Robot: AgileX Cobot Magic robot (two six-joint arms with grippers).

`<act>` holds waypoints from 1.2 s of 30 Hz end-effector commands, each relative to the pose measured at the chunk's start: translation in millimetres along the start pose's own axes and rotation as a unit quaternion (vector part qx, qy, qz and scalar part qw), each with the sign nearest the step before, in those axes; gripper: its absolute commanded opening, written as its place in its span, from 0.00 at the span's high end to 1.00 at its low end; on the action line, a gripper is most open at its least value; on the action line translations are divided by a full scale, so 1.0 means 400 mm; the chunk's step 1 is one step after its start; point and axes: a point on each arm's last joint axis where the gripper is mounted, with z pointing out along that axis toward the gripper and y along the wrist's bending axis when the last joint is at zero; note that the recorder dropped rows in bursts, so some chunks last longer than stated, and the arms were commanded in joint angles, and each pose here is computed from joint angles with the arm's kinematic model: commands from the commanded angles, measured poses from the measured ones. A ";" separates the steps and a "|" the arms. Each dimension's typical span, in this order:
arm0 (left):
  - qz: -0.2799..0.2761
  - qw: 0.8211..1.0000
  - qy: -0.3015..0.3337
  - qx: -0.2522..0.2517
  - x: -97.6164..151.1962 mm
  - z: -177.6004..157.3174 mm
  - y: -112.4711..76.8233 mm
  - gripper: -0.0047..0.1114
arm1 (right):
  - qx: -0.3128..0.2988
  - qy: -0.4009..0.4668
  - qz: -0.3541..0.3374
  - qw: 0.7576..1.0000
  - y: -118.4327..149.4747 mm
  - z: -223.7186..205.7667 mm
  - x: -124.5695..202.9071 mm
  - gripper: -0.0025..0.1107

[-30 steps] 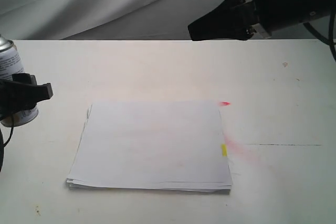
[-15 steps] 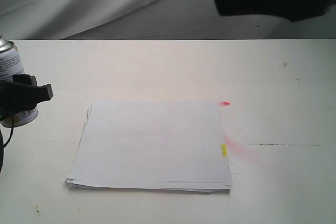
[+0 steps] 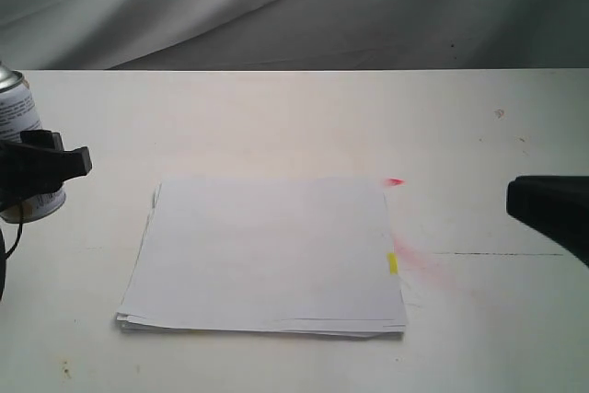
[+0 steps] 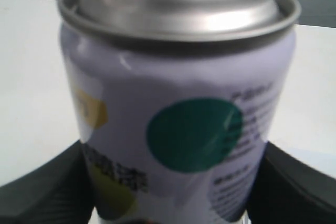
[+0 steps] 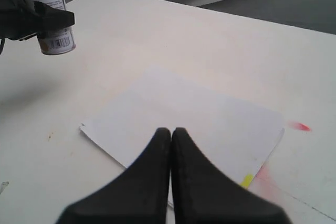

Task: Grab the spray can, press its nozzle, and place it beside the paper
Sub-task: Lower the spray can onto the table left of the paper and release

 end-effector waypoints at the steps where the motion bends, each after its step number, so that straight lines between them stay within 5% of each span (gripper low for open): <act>1: 0.000 1.000 -0.018 -0.007 -0.011 -0.002 0.004 0.96 | -0.008 0.002 0.017 1.000 0.003 0.002 0.013 0.98; 15: 0.014 1.000 -0.019 -0.006 -0.013 -0.003 0.003 0.96 | -0.007 0.001 0.017 1.000 0.002 0.002 0.013 0.98; 24: 0.013 1.000 -0.007 -0.003 -0.098 -0.039 0.007 0.96 | -0.007 0.001 0.017 1.000 0.002 0.002 0.013 0.98; 30: 0.023 0.997 -0.051 0.056 -0.188 -0.055 0.024 0.96 | -0.007 0.001 0.017 1.000 0.002 0.002 0.013 0.98; 36: 0.003 0.995 -0.043 0.088 -0.189 -0.050 0.024 0.96 | -0.007 0.001 0.017 1.000 0.002 0.002 0.013 0.98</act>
